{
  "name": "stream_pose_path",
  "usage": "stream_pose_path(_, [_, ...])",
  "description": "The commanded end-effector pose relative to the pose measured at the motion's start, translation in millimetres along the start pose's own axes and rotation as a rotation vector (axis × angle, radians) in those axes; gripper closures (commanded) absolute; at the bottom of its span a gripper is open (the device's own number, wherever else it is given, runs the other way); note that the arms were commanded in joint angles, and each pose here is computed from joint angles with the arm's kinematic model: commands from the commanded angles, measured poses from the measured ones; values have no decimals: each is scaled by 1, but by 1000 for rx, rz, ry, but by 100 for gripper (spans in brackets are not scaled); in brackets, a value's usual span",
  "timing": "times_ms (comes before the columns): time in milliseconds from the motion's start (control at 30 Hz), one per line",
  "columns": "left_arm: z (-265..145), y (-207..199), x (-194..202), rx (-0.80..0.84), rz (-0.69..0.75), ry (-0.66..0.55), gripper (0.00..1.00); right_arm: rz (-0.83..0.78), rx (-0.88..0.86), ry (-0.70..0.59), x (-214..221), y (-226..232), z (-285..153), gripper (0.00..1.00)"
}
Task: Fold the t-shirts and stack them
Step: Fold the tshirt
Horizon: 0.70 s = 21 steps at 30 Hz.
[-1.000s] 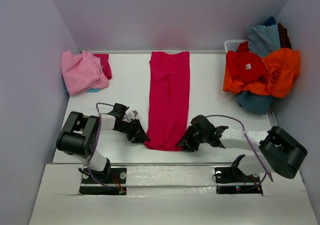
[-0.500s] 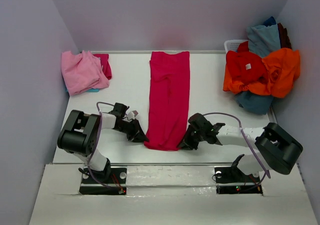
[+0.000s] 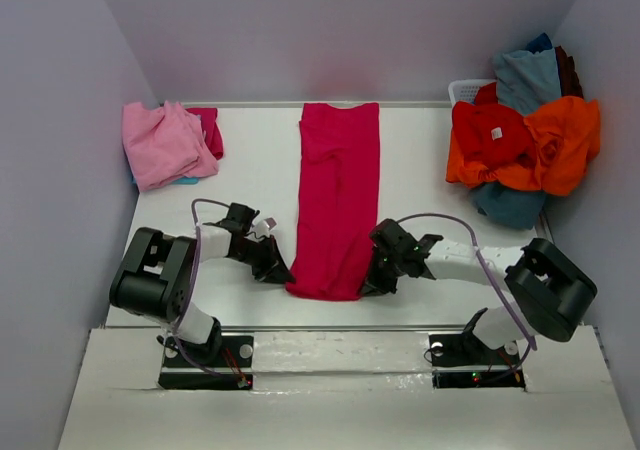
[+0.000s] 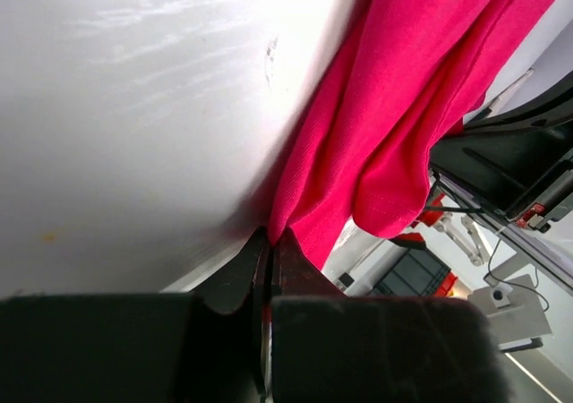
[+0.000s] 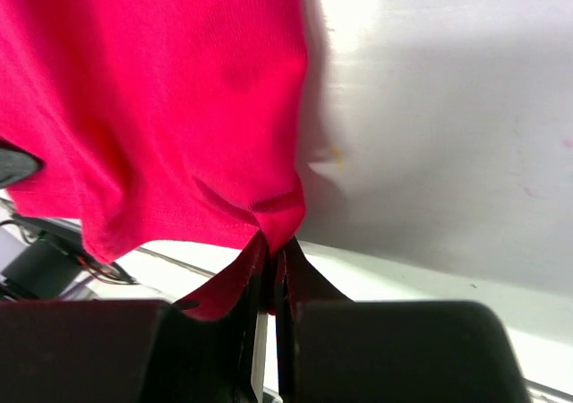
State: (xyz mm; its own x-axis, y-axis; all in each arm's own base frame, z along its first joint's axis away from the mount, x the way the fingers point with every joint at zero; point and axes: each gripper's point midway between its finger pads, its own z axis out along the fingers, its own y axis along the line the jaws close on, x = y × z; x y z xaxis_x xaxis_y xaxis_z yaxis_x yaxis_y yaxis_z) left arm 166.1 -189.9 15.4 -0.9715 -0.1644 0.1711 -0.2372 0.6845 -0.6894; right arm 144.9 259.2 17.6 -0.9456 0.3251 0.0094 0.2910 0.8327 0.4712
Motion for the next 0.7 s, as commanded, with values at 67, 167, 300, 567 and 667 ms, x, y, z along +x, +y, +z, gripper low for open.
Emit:
stream_pose_path(67, [-10,-2,15,-13,46,-10,94,-86,38,2,2,-3,-27,93])
stream_pose_path(167, [-13,-3,22,-10,58,-12,94,-101,36,13,5,-3,-33,93])
stream_pose_path(300, [-13,-1,34,-9,58,-4,94,-126,21,35,12,1,-40,93])
stream_pose_path(567, [-12,-11,61,0,87,29,94,-180,10,76,29,14,-47,93])
stream_pose_path(667, [-13,-16,71,3,100,31,94,-206,16,92,39,17,-50,93])
